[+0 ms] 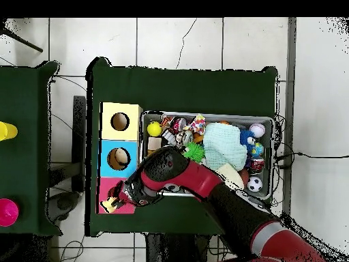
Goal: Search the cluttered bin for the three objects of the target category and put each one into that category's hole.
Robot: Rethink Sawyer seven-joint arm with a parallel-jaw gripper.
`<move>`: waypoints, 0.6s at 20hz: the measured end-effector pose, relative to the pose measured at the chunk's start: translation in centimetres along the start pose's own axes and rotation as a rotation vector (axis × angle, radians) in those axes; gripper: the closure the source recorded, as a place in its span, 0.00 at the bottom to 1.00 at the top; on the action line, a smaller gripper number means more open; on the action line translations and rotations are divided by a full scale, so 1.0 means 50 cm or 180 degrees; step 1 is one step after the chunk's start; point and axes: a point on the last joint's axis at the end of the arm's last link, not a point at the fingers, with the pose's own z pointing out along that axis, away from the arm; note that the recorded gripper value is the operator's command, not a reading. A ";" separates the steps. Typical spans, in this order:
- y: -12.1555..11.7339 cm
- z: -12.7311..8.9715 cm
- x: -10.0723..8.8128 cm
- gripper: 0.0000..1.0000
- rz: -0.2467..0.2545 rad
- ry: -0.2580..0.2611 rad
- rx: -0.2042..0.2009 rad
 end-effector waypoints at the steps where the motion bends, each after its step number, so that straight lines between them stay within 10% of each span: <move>1: 0.002 -0.001 -0.001 1.00 0.0004 0.0000 -0.0014; 12: 0.048 -0.012 -0.030 1.00 -0.0010 -0.0024 -0.0178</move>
